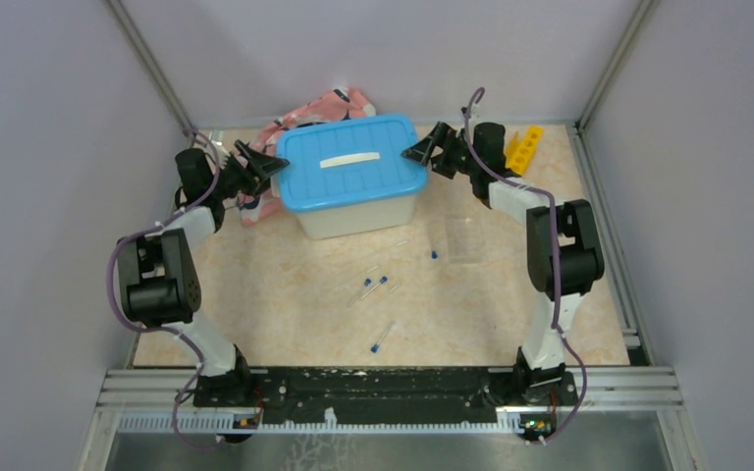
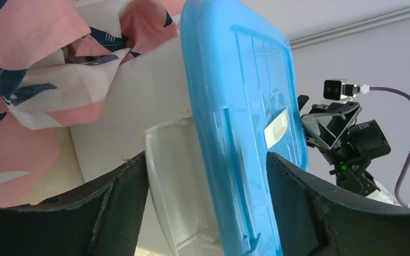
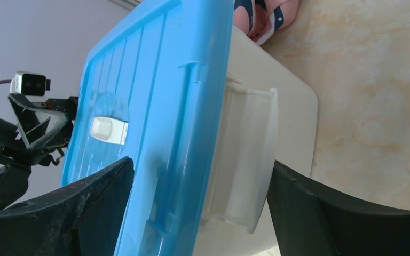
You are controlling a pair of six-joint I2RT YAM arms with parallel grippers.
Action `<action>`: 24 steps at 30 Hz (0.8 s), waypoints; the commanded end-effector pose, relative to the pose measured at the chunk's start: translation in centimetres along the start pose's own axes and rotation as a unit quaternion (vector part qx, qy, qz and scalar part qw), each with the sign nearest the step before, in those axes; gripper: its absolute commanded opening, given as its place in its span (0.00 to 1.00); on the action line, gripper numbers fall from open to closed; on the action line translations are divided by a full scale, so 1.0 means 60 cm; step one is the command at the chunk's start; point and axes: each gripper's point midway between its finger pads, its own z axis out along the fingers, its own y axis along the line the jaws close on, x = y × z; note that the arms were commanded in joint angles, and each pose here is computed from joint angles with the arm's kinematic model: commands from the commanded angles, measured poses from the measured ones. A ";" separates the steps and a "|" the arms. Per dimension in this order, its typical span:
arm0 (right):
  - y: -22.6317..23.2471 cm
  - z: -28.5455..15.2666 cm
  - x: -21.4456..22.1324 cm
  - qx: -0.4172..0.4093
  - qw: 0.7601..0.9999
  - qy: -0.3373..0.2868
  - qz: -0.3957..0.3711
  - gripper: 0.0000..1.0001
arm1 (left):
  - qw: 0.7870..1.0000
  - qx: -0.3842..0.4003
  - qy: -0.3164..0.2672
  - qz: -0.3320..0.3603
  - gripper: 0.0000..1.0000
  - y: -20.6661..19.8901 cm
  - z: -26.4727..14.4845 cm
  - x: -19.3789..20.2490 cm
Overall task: Organize the chemistry lab equipment
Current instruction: Close the lid of the storage box.
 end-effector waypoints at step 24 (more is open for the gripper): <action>0.034 -0.018 -0.064 0.041 0.994 -0.029 -0.093 0.52 | 0.996 -0.030 0.008 0.080 0.66 -0.063 0.009 -0.017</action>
